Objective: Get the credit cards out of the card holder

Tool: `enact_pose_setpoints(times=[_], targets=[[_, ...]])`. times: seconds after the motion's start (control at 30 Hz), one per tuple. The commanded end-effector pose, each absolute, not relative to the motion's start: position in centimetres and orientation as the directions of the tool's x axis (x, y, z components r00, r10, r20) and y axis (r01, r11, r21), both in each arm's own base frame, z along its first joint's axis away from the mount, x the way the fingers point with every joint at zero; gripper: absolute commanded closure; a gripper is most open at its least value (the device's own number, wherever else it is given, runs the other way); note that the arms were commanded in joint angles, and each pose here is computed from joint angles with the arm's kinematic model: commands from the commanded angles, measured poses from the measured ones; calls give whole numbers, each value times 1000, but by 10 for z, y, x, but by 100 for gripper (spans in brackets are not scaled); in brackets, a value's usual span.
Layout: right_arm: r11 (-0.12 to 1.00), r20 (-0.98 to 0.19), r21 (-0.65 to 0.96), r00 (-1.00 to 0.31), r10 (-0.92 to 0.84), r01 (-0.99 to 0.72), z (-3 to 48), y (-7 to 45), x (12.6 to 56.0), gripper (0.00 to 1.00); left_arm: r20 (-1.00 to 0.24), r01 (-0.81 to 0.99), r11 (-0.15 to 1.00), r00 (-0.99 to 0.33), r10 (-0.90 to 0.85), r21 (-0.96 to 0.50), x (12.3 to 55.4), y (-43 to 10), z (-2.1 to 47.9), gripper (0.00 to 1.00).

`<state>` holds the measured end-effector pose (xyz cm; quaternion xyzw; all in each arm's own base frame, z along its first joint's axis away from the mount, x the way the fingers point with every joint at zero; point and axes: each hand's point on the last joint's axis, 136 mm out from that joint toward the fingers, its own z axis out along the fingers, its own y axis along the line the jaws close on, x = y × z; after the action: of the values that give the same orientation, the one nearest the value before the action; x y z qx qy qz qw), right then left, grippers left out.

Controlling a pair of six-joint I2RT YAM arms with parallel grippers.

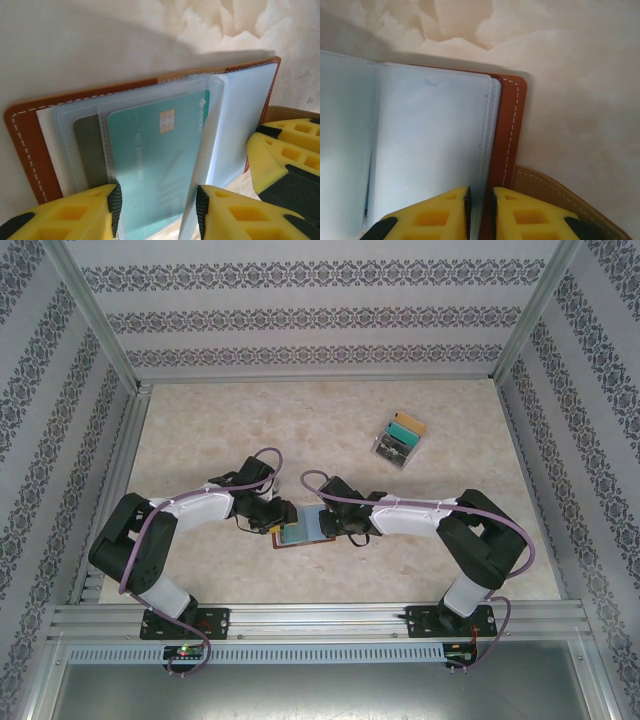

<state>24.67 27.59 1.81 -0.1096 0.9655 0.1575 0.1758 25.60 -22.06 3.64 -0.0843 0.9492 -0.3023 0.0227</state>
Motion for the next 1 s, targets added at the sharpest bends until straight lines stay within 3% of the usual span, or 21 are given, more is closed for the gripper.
enact_pose_setpoints(times=[0.0,0.57,0.97], targets=[[932,-303,257,-937,-173,-255,-1,275,231,78,17,-122,783,-990,-141,-610,253,-236,36,52],[929,-308,282,-939,-151,-242,1,276,232,77,-49,-37,692,-993,-104,-721,266,-260,71,45],[903,-395,400,-918,13,-159,38,259,247,75,-63,15,630,-997,-55,-776,276,-293,83,46]])
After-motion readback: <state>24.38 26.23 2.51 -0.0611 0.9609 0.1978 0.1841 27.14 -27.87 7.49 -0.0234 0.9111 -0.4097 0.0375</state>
